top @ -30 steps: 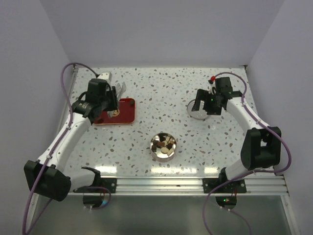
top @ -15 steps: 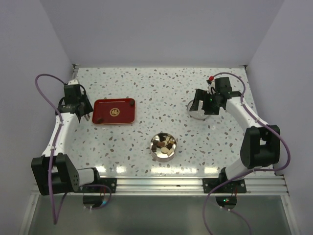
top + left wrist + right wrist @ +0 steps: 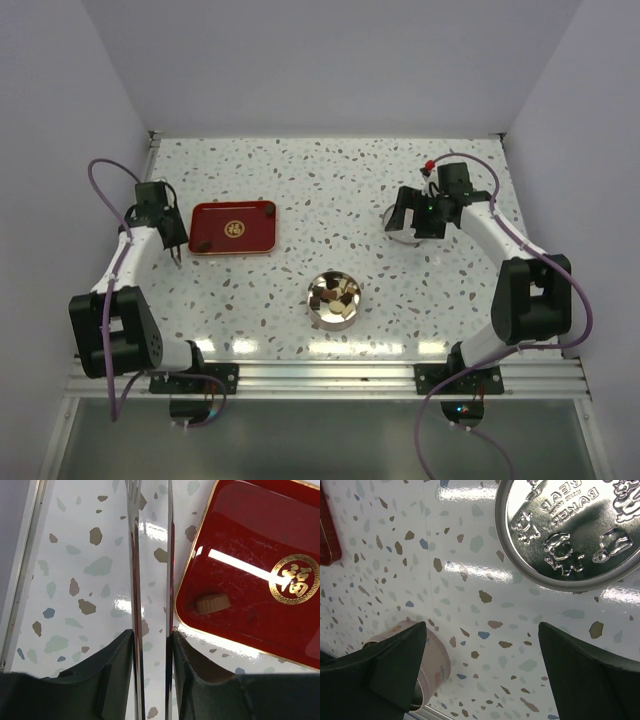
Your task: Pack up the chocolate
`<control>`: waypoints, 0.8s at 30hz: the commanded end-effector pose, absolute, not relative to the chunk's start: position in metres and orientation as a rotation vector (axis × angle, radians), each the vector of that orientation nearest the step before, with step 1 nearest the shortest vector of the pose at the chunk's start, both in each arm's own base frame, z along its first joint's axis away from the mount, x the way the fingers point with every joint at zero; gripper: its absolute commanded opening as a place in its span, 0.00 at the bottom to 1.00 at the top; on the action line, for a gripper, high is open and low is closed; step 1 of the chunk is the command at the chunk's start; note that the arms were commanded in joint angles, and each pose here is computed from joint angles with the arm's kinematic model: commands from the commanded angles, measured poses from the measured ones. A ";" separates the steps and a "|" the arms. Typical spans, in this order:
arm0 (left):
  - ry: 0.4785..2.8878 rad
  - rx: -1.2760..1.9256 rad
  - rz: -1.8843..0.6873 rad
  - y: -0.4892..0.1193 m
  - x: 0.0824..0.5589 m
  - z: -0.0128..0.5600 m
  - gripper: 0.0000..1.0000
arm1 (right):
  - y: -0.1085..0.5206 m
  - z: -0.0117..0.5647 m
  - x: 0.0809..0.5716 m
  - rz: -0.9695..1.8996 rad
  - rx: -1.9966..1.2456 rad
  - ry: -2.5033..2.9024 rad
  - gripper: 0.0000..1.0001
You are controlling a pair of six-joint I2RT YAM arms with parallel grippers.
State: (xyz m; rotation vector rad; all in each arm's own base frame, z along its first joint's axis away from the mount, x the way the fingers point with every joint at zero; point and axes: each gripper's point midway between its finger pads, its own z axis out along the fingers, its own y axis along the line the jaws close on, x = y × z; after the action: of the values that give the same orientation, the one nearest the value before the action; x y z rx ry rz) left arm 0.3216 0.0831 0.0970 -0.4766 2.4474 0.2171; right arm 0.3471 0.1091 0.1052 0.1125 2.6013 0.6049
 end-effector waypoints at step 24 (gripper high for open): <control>2.472 -0.534 0.396 0.139 0.381 0.054 0.40 | 0.109 0.112 0.351 0.606 0.083 2.578 0.97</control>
State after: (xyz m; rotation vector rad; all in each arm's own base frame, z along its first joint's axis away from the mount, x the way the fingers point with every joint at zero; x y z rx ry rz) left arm 0.3458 0.1232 0.0301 -0.5352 2.5911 0.3736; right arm 0.3473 0.1093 0.1054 0.1057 2.5993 0.6065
